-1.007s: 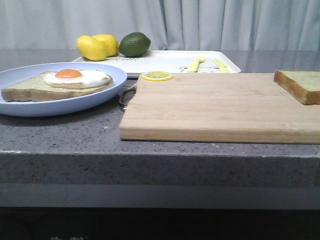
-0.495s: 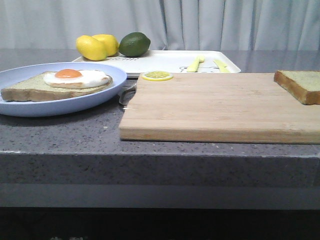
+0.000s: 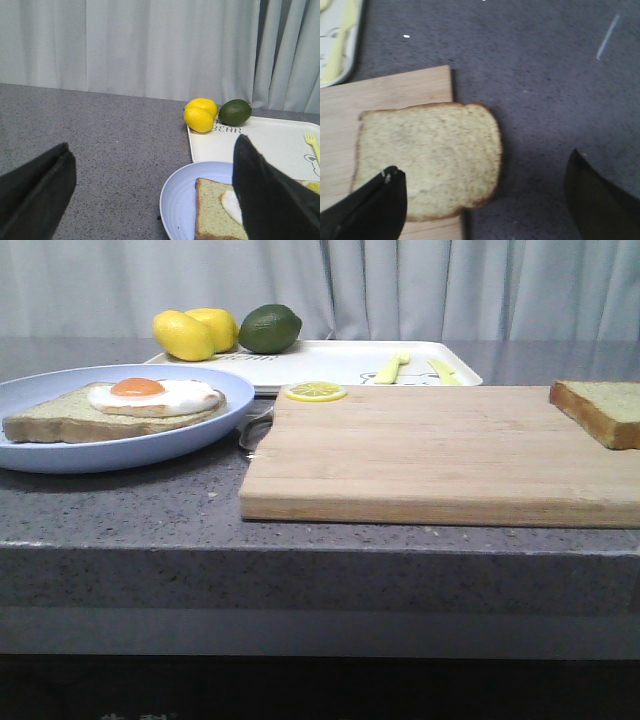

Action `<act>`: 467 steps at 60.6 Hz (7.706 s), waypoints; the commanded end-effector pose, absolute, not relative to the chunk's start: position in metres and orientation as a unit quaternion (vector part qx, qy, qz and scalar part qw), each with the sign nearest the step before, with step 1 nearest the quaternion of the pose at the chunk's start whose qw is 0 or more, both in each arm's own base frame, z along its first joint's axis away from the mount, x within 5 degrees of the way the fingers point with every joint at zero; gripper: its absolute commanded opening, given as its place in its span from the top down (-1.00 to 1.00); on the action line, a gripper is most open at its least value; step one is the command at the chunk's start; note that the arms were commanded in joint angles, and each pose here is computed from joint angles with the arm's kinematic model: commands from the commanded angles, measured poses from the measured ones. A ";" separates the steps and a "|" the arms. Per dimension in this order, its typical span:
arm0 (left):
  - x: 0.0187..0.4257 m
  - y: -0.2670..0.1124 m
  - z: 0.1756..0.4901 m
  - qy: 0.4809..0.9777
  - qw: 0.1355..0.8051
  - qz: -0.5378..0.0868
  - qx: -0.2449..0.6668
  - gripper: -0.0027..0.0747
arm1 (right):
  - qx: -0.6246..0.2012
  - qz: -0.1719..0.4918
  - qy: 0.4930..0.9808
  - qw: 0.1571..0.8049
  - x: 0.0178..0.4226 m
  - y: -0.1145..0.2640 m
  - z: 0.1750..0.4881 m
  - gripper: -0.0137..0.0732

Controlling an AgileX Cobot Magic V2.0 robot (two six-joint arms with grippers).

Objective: Place bread and move sandwich to tray
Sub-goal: 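Grasp the bread slice edge with the right gripper and lift it, then carry the bread over the egg slice and lower it on top, then release the bread and withdraw the right gripper, then reach the left gripper to the rim of the blue plate, then grasp the plate rim with the left gripper and lift the plate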

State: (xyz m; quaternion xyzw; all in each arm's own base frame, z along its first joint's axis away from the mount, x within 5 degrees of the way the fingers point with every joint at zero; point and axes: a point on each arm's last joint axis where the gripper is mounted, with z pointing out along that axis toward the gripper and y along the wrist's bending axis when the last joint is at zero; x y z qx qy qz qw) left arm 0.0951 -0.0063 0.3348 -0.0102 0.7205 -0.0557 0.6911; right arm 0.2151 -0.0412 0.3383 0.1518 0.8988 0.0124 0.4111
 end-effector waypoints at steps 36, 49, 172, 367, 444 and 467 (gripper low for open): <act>0.095 -0.006 0.353 0.683 0.728 -0.061 -0.015 -0.66 | 0.139 0.187 0.931 0.279 0.306 -0.083 0.289 -0.79; 0.095 -0.006 0.353 0.684 0.727 -0.061 -0.016 -0.66 | 0.138 0.220 0.928 0.267 0.311 -0.085 0.280 -0.65; 0.095 -0.006 0.352 0.685 0.726 -0.061 -0.016 -0.66 | 0.195 0.533 0.788 0.238 0.338 0.265 0.279 0.84; 0.297 -0.019 0.351 0.914 0.405 -0.033 -0.011 -0.66 | 0.020 0.101 0.734 0.671 0.087 0.011 0.296 0.80; 0.346 -0.023 0.286 0.958 0.284 -0.042 -0.025 0.98 | 0.020 0.101 0.735 0.671 0.087 0.011 0.296 0.80; 0.348 0.016 0.344 0.912 0.333 -0.224 -0.080 0.98 | 0.020 0.101 0.735 0.670 0.087 0.011 0.295 0.80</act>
